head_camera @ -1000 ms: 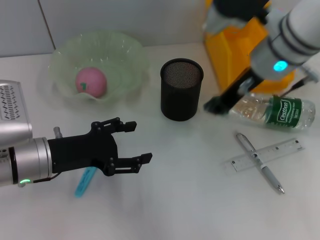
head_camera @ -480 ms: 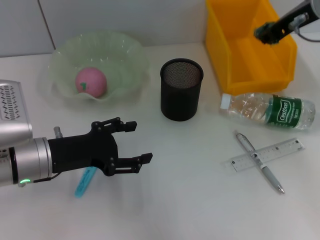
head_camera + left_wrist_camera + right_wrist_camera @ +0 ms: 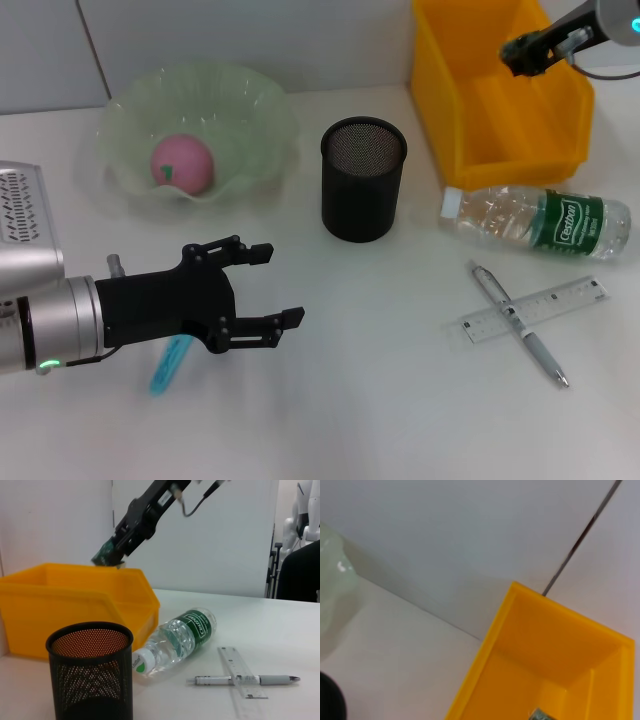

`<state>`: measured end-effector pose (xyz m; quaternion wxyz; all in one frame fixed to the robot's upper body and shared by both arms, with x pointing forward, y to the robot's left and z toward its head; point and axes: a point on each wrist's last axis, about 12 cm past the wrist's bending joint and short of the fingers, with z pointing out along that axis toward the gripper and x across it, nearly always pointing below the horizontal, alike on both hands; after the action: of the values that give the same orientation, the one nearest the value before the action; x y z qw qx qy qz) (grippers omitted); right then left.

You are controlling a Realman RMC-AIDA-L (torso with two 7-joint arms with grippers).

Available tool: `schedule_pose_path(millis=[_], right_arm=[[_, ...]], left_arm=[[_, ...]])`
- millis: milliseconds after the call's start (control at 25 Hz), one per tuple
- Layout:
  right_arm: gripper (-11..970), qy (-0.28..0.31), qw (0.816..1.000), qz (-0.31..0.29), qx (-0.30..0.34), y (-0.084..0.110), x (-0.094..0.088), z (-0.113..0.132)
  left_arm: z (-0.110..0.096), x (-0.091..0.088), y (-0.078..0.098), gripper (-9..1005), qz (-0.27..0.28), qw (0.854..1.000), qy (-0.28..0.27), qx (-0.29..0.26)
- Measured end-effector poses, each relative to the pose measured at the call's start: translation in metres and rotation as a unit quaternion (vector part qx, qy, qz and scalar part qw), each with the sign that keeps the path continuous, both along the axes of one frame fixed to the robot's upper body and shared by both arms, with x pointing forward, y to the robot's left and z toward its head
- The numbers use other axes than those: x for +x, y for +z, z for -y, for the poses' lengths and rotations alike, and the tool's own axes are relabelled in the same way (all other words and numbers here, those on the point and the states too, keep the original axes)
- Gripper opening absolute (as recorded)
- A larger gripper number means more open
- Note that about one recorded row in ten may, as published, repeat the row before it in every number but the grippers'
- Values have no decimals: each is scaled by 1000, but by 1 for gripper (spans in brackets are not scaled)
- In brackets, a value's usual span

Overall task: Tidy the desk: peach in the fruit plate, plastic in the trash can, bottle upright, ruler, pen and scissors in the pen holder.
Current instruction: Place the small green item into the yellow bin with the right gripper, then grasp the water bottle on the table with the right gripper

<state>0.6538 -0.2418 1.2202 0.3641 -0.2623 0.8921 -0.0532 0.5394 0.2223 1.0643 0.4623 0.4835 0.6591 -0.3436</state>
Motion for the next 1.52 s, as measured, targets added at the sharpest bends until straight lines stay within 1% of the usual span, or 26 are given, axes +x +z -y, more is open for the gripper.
schedule_pose_path(millis=[40,120,240,400,520,680,720,760,840,920,1000,1080,1120,1360,1520], right_arm=[[404,-2,1000,0,1,-3,2,0],[480,-5,1000,3,2,-10,6,2],[593,-6,1000,2,0,-12,7,3],[661,-1,1000,3,-2,-8,5,3],[711,7,1000,-15,-4,3,-4,0],[779,42,997,-65,-23,19,-24,-3],[789,63,993,-93,-29,26,-35,-3],[799,63,993,-93,-29,26,-35,-3],[820,81,989,-118,-34,30,-44,-1],[840,88,986,-137,-38,30,-51,3],[840,94,983,-153,-42,26,-56,9],[840,97,980,-167,-52,18,-58,15],[840,101,976,-180,-64,10,-58,20],[841,107,973,-189,-79,0,-56,29],[841,110,974,-177,-89,-5,-52,34]], left_arm=[[0,0,0,862,-1,1000,0,-1],[0,-1,0,862,-1,1000,0,-1],[-1,-1,-1,862,-2,1000,0,-1],[-1,-1,-1,862,-1,1000,0,-1],[-1,-1,0,862,-1,1000,-1,-2],[-1,-1,0,862,-1,1000,-1,-1],[-1,-1,0,862,-1,1000,0,-1],[-2,-1,0,863,-1,1000,0,-2],[-2,-2,-1,863,-1,1000,2,-2],[-3,-2,-1,863,-2,1000,3,-2],[-3,-2,-1,863,-2,1000,3,-2],[-2,-2,-1,863,-2,1000,2,-2],[-2,-2,-1,863,-2,1000,2,-2],[-3,-2,-1,863,-4,1000,4,-3],[-4,-1,-1,862,-4,1000,7,-2]])
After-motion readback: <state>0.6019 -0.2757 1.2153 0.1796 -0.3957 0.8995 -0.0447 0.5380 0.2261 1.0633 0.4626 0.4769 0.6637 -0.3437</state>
